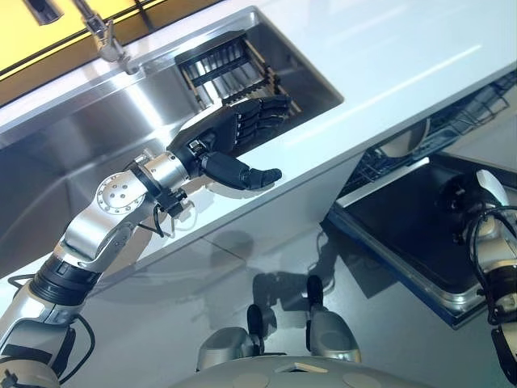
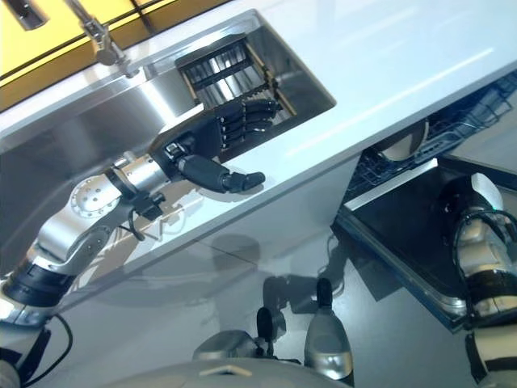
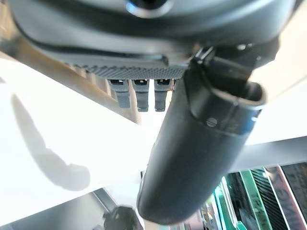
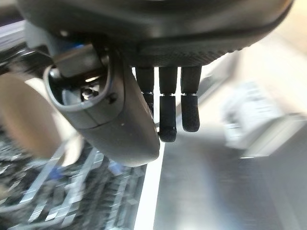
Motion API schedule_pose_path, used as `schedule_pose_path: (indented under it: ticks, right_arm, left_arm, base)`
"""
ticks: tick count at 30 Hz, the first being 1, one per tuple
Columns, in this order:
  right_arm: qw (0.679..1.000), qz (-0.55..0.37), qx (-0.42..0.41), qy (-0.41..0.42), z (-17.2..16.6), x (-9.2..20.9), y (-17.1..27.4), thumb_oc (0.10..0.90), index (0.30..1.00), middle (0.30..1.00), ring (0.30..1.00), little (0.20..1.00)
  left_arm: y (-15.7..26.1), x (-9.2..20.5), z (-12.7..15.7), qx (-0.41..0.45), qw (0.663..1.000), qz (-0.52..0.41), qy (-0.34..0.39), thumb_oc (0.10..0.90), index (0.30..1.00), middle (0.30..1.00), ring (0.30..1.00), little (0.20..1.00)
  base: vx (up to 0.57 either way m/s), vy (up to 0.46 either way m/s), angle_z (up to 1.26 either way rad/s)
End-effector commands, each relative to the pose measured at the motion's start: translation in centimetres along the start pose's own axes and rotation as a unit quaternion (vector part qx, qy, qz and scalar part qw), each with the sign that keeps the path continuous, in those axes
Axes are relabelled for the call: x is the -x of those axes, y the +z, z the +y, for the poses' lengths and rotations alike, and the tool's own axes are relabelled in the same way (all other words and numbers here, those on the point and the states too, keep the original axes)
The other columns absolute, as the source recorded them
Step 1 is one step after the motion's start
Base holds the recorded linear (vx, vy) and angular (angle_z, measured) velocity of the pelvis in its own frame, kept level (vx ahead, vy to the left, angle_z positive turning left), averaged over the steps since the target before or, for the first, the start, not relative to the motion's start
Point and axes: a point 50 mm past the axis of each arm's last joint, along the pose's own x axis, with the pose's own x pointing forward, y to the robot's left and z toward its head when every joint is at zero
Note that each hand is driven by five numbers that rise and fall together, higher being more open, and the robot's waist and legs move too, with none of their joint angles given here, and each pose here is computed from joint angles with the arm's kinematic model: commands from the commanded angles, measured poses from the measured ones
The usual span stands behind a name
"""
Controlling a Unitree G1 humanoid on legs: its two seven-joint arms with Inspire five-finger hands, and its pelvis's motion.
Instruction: Pick up plates and place into dishwasher.
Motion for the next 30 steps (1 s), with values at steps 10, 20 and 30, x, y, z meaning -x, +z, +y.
schedule_pose_path:
  ticks: [10,20,30]
  right_arm:
    - [0.995,0.014,0.000,-0.098,-5.0,2.6,-5.2,0.100,0.300,0.300,0.300,0.200]
    - [0.986,0.155,-0.028,-0.048,-2.0,3.8,-11.1,0.100,0.300,0.300,0.300,0.200]
    - [0.974,0.223,-0.034,0.004,2.0,3.9,-13.0,0.100,0.300,0.300,0.300,0.200]
  left_arm:
    - [2.1,2.0,0.8,-0.016,0.997,-0.073,0.007,0.800,0.900,0.900,0.900,0.900]
    - [2.1,1.5,0.3,-0.020,0.997,-0.068,-0.010,0.800,0.900,0.900,0.900,0.900]
    - [2.3,0.3,-1.2,-0.025,0.996,-0.073,-0.053,0.800,0.900,0.900,0.900,0.900]
  base:
    - [0.00,0.047,-0.21]
    - [-0.01,-0.015,-0.10]
    - [-0.03,-0.056,0.02]
